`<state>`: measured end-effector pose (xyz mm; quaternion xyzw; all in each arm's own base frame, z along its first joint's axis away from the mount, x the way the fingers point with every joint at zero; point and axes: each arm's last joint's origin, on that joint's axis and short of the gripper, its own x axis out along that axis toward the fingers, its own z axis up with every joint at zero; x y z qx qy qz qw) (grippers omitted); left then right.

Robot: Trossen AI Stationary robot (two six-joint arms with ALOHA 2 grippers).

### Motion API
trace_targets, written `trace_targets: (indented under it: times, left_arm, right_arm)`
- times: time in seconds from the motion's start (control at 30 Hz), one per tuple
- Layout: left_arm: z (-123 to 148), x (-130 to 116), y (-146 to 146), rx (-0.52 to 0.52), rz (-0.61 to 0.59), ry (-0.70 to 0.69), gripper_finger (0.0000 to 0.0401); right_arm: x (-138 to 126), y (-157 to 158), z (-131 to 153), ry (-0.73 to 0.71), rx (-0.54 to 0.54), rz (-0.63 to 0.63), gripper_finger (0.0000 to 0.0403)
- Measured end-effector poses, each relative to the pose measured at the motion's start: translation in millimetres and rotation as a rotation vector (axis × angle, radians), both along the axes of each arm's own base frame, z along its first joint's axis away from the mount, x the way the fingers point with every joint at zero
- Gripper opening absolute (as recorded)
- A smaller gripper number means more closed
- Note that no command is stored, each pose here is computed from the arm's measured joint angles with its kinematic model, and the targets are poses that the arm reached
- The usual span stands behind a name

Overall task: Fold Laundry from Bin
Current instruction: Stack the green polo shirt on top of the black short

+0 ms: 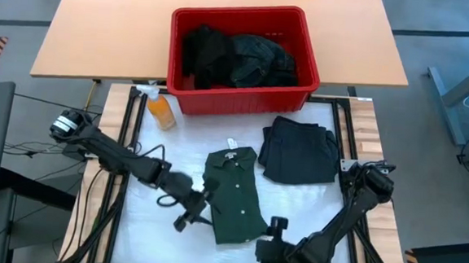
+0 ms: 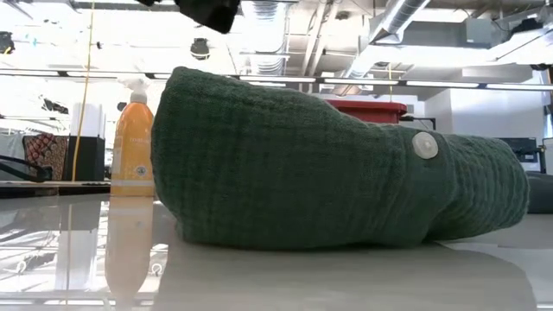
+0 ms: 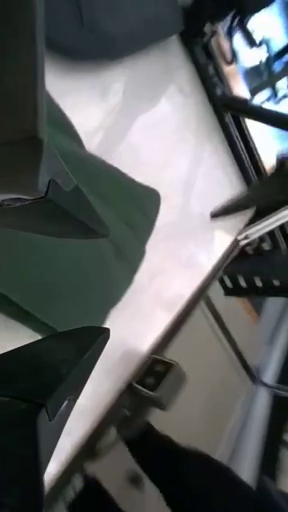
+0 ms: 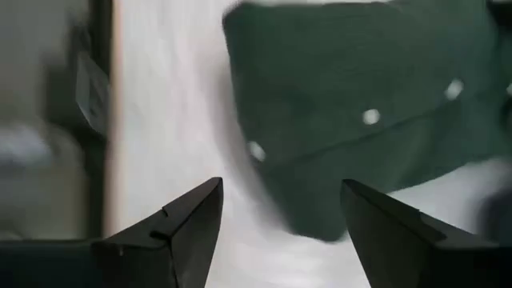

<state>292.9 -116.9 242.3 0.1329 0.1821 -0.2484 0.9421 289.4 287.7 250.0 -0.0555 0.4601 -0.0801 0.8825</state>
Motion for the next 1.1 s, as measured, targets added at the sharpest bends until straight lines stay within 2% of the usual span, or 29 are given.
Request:
trace_targets:
  times: [0.1,0.17,0.3,0.4,0.57,0.7,0.83,0.97,1.1]
  left_arm:
    - [0,-2,-6,0.064,0.085,-0.026,0.0181]
    - [-2,-4,-7,0.098,0.107,-0.018,0.0181]
    - [-10,-6,-7,0.154,0.127,0.043,0.0188]
    - [-14,-8,-5,0.159,0.166,0.092,0.0201]
    - [-14,-8,-4,0.141,0.194,0.107,0.0227]
    - [-14,-9,-5,0.130,0.177,0.113,0.0243]
    - [-17,-7,-6,0.120,0.158,0.122,0.0247]
    - [-23,-3,-13,0.090,0.112,0.120,0.0248]
    - [-35,6,-26,0.061,0.052,0.079,0.0248]
  right_arm:
    - [2,-7,-6,0.110,-0.151,0.165,0.0282]
    - [3,-12,-12,0.167,-0.228,0.225,0.0282]
    - [6,-21,-27,0.195,-0.302,0.296,0.0282]
    - [7,-23,-36,0.193,-0.337,0.356,0.0282]
    - [9,-23,-55,0.161,-0.307,0.387,0.0282]
    - [12,-20,-59,0.099,-0.272,0.380,0.0282]
    - [16,-27,-73,0.030,-0.294,0.329,0.0282]
    - [17,-36,-90,0.030,-0.240,0.253,0.0282]
    - [14,-38,-106,0.065,-0.245,0.230,0.0282]
